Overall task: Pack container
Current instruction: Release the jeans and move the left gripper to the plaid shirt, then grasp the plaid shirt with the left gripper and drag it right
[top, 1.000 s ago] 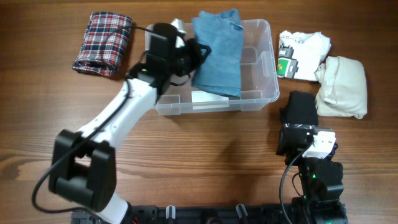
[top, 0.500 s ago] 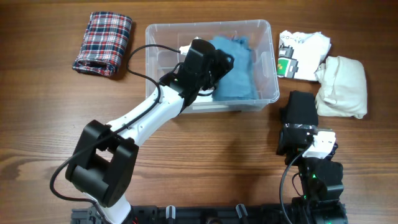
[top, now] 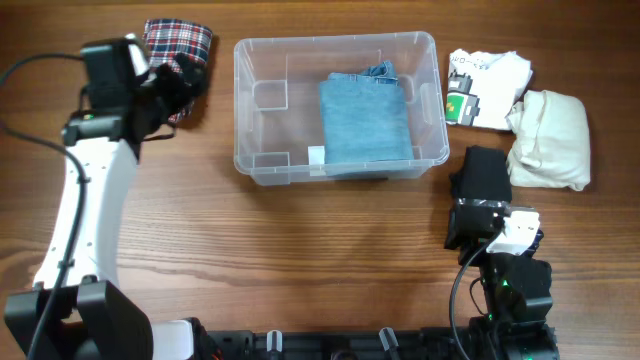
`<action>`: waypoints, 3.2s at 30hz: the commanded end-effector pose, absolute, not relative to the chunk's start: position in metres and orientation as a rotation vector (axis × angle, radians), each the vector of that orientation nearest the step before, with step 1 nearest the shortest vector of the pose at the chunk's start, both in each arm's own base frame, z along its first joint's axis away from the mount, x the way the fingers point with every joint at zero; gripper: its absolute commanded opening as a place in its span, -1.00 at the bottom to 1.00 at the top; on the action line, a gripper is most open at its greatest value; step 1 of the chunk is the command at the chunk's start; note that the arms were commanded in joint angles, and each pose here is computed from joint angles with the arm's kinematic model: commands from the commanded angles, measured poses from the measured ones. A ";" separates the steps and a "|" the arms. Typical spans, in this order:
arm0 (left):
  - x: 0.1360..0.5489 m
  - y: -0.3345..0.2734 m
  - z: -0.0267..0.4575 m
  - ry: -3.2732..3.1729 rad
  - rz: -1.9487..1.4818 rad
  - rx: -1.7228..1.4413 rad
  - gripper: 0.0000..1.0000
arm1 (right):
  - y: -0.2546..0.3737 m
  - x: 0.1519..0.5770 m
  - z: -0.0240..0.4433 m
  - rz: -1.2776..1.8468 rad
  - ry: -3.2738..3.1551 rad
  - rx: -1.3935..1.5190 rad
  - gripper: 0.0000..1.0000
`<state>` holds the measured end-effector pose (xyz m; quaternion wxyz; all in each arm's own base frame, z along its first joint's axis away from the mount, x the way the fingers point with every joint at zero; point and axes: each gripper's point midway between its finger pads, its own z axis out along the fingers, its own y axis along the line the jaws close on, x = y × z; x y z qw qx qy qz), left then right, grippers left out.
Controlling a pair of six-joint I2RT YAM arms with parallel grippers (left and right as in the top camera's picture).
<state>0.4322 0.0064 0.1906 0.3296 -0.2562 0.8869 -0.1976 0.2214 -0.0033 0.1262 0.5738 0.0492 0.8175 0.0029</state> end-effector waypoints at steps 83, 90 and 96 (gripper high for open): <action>0.390 0.128 0.056 2.591 -0.292 -1.037 -0.92 | -0.003 0.222 0.127 0.021 1.909 0.133 1.00; 0.402 0.142 0.157 2.358 -0.180 -0.799 0.50 | -0.003 0.222 0.127 0.022 1.909 0.133 0.99; 0.410 0.151 0.134 2.439 -0.116 -0.605 0.70 | -0.003 0.222 0.127 0.021 1.909 0.133 1.00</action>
